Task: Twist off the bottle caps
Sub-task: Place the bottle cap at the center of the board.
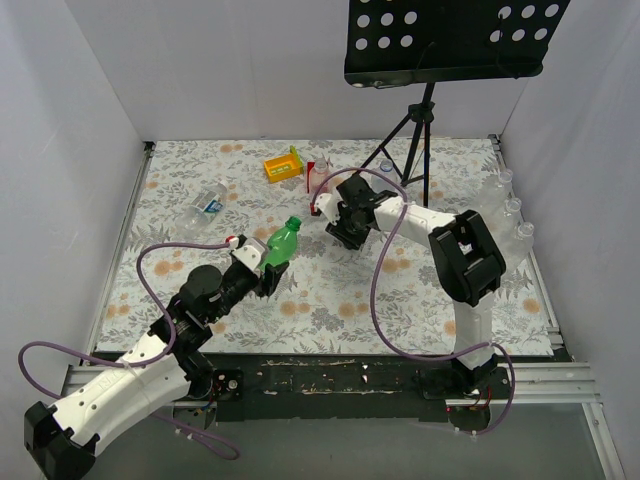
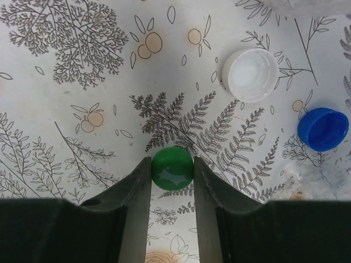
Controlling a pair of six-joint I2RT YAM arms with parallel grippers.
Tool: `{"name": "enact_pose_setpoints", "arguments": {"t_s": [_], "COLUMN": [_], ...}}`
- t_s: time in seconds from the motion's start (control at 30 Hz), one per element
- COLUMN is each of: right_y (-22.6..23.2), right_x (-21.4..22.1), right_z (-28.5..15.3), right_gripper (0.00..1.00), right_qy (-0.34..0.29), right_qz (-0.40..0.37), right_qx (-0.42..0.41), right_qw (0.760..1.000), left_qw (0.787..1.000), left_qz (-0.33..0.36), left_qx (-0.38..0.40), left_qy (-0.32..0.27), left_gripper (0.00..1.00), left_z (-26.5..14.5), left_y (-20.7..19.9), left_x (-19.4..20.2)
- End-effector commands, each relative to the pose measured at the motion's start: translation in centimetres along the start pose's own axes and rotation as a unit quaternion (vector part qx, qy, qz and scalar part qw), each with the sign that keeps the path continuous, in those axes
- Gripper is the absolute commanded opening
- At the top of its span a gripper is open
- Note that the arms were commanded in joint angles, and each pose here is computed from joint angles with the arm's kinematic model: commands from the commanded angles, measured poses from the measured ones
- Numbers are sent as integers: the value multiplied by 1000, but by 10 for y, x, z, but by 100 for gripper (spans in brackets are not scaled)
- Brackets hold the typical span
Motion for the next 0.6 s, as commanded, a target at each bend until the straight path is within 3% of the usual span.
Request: {"name": "enact_pose_setpoints", "arguments": {"t_s": [0.0, 0.13, 0.3, 0.57], "right_y": [-6, -6, -1, 37], "right_x": [-7, -9, -18, -15], "right_z": [-2, -8, -28, -80], "right_gripper": [35, 49, 59, 62], "right_qy": [6, 2, -25, -92], "right_qz": [11, 16, 13, -31], "right_qx": [10, 9, 6, -68], "right_qw": [1000, 1000, 1000, 993], "left_qw": [1000, 1000, 1000, 999], "left_qz": [7, 6, 4, -7], "left_qx": [0, 5, 8, 44], "left_qy": [-6, -7, -8, -23], "left_gripper": [8, 8, 9, 8], "left_z": [0, 0, 1, -1], "left_y": [1, 0, -1, -11], "left_x": [-2, -3, -3, -8]}}
Point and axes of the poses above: each gripper's point midway between its finger pads, its own z axis out along the fingers, its own y axis along the line the jaws close on, x = y × z, the point moved 5 cm from there along -z, back along the fingers, and after that the axes turned 4 degrees about -z, right-handed, at the moved point
